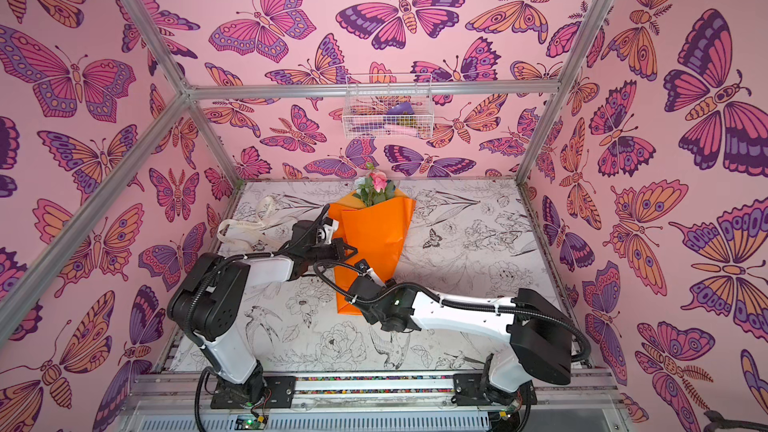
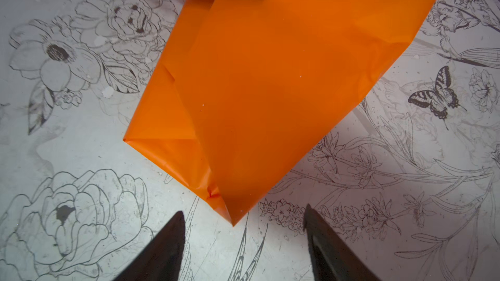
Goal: Tie the bouquet of fake flowers
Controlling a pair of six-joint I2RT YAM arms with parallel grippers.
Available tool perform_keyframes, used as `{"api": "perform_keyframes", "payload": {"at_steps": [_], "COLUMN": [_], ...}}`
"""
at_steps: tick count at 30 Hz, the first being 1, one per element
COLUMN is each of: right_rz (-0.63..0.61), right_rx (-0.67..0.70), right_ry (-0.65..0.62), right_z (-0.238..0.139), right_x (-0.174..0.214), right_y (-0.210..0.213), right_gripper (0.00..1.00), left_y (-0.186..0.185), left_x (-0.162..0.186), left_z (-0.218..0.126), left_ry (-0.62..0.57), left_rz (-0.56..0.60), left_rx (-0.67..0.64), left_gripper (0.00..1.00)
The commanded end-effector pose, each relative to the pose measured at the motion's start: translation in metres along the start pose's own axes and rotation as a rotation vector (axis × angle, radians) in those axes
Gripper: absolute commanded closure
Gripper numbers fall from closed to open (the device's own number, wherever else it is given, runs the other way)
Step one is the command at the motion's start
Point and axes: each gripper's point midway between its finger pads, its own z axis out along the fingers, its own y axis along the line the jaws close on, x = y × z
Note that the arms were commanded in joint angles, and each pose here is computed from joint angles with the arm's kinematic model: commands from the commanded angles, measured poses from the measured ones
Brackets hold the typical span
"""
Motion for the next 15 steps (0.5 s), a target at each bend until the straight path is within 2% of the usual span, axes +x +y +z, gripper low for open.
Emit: {"api": "perform_keyframes", "payload": {"at_steps": [1, 11, 15], "right_rz": [0.007, -0.078, -0.14], "right_rx": [0.119, 0.269, 0.306], "right_ry": [-0.005, 0.037, 0.077], "right_z": [0.011, 0.033, 0.043], "right_x": [0.001, 0.013, 0.022], "right_y": [-0.008, -0.017, -0.017], "right_gripper": [0.29, 0.31, 0.35], "left_y": [0.001, 0.005, 0.007], "left_x": [-0.002, -0.003, -0.003], "left_z": [0.003, 0.005, 0.007], "left_ry": [0.009, 0.01, 0.015], "left_rz": [0.011, 0.011, 0.01], "left_rx": [0.003, -0.006, -0.006], "left_gripper": [1.0, 1.0, 1.0]}}
